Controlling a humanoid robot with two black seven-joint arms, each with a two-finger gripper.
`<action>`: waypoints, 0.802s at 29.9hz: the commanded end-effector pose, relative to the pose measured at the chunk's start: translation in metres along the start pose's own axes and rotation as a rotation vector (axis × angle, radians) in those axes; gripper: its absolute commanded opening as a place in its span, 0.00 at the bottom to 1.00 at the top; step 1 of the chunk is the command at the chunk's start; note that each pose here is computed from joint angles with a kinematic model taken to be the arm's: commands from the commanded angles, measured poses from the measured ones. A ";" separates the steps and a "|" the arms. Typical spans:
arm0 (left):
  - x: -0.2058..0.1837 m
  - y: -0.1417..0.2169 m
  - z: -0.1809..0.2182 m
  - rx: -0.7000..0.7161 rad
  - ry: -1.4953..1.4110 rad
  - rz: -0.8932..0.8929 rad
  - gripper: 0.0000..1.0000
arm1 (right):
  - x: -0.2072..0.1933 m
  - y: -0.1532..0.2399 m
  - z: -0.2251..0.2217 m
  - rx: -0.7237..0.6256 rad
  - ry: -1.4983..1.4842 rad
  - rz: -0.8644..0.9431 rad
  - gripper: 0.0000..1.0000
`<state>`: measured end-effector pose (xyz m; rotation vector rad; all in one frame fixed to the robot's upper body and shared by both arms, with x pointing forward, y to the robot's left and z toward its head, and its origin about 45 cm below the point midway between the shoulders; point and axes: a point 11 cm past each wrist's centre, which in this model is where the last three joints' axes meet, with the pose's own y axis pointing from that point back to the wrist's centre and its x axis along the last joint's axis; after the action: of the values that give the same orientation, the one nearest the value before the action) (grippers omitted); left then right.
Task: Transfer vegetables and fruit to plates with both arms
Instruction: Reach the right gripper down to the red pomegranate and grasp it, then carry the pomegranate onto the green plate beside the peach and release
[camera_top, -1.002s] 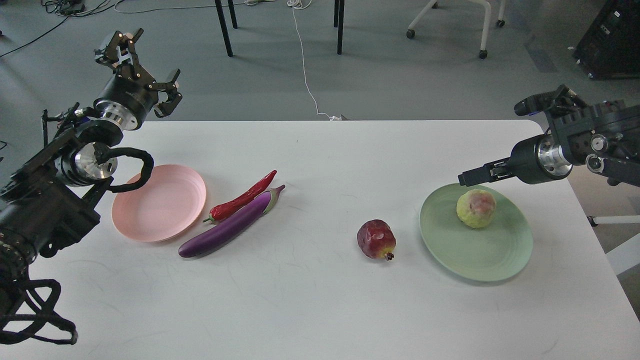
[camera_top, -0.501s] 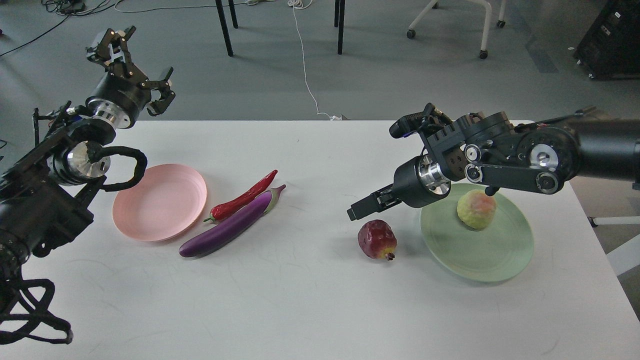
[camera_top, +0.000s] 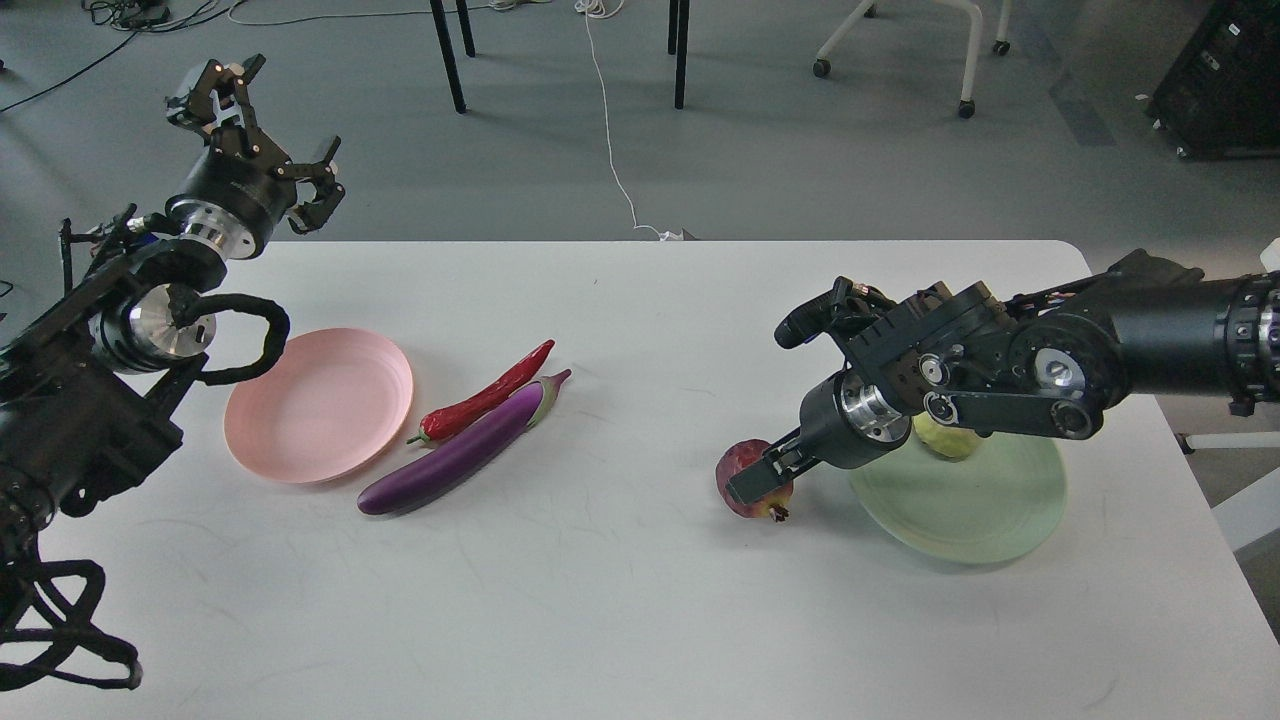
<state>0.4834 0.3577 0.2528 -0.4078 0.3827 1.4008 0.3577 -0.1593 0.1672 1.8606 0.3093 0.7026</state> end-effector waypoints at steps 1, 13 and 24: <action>0.008 0.003 0.009 -0.010 -0.016 0.011 0.98 | 0.003 -0.013 -0.007 0.011 0.013 0.018 0.92; 0.012 0.005 0.015 -0.017 -0.025 0.013 0.98 | 0.025 0.030 0.015 -0.049 0.009 0.087 0.52; 0.011 0.004 0.014 -0.015 -0.024 0.008 0.98 | -0.046 0.105 0.085 -0.156 -0.076 0.098 0.56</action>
<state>0.4807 0.3762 0.2600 -0.4021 0.3534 1.4214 0.3714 -0.2554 0.2336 1.7787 0.1366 0.7480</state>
